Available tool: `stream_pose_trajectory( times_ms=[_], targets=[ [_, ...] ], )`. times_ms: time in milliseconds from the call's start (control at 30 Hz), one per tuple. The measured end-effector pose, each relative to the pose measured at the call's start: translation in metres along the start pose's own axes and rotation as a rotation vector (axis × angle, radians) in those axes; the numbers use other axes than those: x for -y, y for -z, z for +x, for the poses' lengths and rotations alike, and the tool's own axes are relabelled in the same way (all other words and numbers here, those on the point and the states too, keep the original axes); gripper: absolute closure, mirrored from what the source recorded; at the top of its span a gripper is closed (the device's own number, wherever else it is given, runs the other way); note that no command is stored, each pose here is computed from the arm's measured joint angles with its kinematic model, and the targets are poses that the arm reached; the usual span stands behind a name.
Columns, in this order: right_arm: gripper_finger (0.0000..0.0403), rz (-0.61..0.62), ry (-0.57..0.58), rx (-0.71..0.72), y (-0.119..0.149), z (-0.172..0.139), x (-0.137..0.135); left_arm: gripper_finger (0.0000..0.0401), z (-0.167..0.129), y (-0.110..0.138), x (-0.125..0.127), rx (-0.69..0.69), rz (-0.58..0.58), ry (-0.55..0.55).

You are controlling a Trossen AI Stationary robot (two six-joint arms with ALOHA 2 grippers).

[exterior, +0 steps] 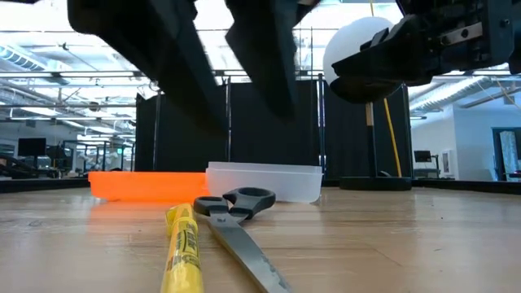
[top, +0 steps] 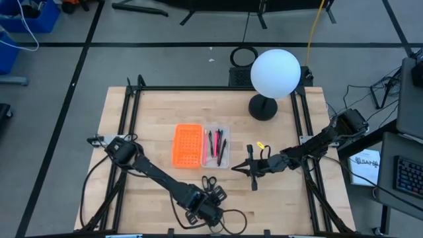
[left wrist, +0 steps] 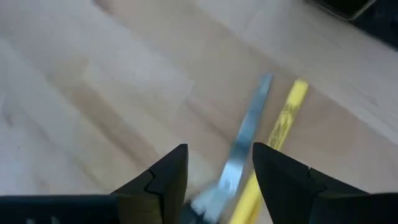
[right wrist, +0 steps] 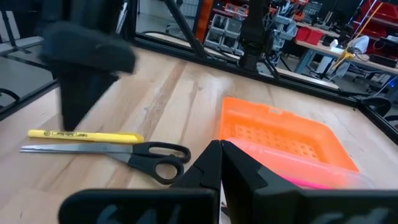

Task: Pick & place school supplies into a supply box
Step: Put the yellow marker pen into the supply box

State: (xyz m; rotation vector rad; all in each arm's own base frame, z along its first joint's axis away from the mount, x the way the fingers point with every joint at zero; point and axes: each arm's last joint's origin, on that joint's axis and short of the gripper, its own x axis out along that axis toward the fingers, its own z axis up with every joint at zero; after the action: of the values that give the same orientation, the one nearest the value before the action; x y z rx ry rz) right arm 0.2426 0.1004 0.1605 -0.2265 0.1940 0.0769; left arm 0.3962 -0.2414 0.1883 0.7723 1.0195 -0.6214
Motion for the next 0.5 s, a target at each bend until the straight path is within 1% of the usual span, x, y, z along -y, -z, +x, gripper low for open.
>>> stream_pose_trajectory(
  times_ms=[300, 500],
  targets=[
    [0.0402, 0.023, -0.005, -0.008, 0.001, 0.000, 0.000, 0.0215, 0.007, -0.001, 0.012, 0.009, 0.082, 0.094],
    [0.0402, 0.040, -0.005, -0.008, 0.001, 0.000, 0.000, 0.0215, 0.008, -0.003, 0.012, 0.037, 0.072, 0.104]
  ],
)
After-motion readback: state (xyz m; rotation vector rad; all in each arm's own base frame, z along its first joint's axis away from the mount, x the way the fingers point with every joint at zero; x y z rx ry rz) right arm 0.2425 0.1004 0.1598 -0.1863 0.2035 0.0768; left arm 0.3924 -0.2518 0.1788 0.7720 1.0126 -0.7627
